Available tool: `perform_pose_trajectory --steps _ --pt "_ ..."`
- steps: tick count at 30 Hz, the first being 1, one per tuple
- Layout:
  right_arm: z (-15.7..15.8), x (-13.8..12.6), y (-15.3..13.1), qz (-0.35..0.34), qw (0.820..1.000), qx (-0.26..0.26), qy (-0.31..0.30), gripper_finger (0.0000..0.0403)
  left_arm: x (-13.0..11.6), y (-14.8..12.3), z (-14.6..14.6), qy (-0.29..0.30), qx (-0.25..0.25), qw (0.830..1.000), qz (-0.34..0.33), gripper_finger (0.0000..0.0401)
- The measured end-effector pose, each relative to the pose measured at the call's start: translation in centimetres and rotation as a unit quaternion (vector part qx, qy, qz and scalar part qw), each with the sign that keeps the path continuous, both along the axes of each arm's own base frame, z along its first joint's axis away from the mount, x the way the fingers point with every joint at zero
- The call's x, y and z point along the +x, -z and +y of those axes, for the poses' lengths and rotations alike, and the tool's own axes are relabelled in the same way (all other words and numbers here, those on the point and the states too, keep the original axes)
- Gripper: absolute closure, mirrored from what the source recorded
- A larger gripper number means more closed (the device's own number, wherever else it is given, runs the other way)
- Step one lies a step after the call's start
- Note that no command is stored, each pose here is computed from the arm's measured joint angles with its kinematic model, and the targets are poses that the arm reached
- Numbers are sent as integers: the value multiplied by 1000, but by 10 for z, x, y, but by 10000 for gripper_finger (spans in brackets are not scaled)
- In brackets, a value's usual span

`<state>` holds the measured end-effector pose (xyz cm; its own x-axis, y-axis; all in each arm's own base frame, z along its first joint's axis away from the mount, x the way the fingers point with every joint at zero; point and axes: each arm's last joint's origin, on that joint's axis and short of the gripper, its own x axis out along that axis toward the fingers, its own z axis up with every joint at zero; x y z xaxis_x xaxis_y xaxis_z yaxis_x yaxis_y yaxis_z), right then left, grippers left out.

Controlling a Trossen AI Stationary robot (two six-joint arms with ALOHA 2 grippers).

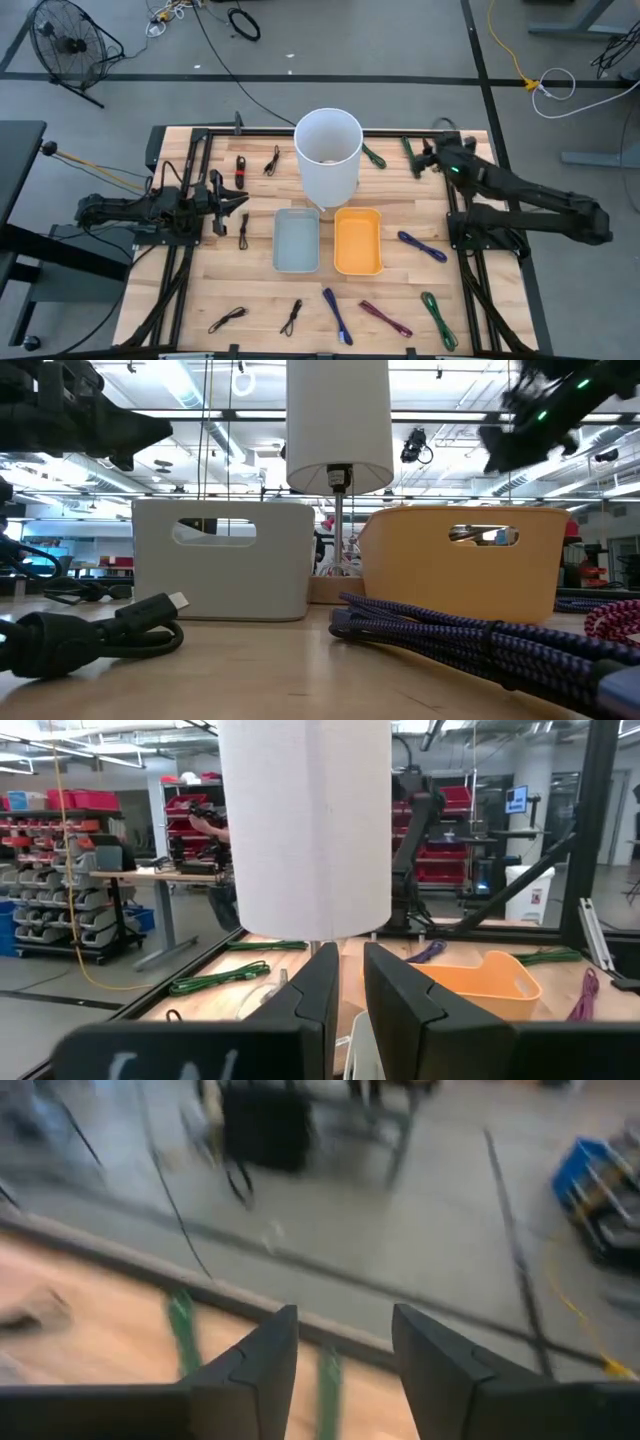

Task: Pick & Place USB Port
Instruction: Put the green charger cable into the gray bin

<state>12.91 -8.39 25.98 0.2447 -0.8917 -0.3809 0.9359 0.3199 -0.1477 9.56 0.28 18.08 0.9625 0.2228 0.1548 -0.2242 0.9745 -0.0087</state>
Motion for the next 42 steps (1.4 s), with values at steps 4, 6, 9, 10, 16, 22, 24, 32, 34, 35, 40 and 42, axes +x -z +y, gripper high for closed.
perform_pose_trajectory --steps 4,6,9,10,16,22,24,32,34,35,40,42 --pt "-28 9 15 43 997 63 4 204 0 0 0 1 -3 1000 1 346" --pt "-40 10 26 62 994 94 14 184 0 1 0 1 -2 1000 2 346" --pt "-56 11 40 93 987 128 28 156 0 1 0 1 -3 1000 6 346" --pt "-60 11 45 99 985 141 32 148 0 2 0 2 -7 1000 7 346" --pt "-75 20 72 119 972 202 23 120 0 3 0 4 -20 1000 9 346" --pt "-84 31 96 136 963 234 16 112 1 6 0 5 -36 999 22 345" --pt "-87 34 105 138 959 246 12 112 1 6 0 5 -36 999 25 345" --pt "-91 41 130 170 947 273 10 112 1 7 0 5 -35 999 26 345" --pt "-90 42 131 180 945 274 4 112 1 7 0 6 -36 999 26 345" --pt "-90 42 132 180 945 275 3 112 1 7 0 6 -36 999 26 346" --pt "-89 43 132 164 944 286 4 120 1 7 0 6 -36 999 26 346" --pt "-88 42 133 167 942 292 1 132 1 7 0 6 -36 999 26 346"
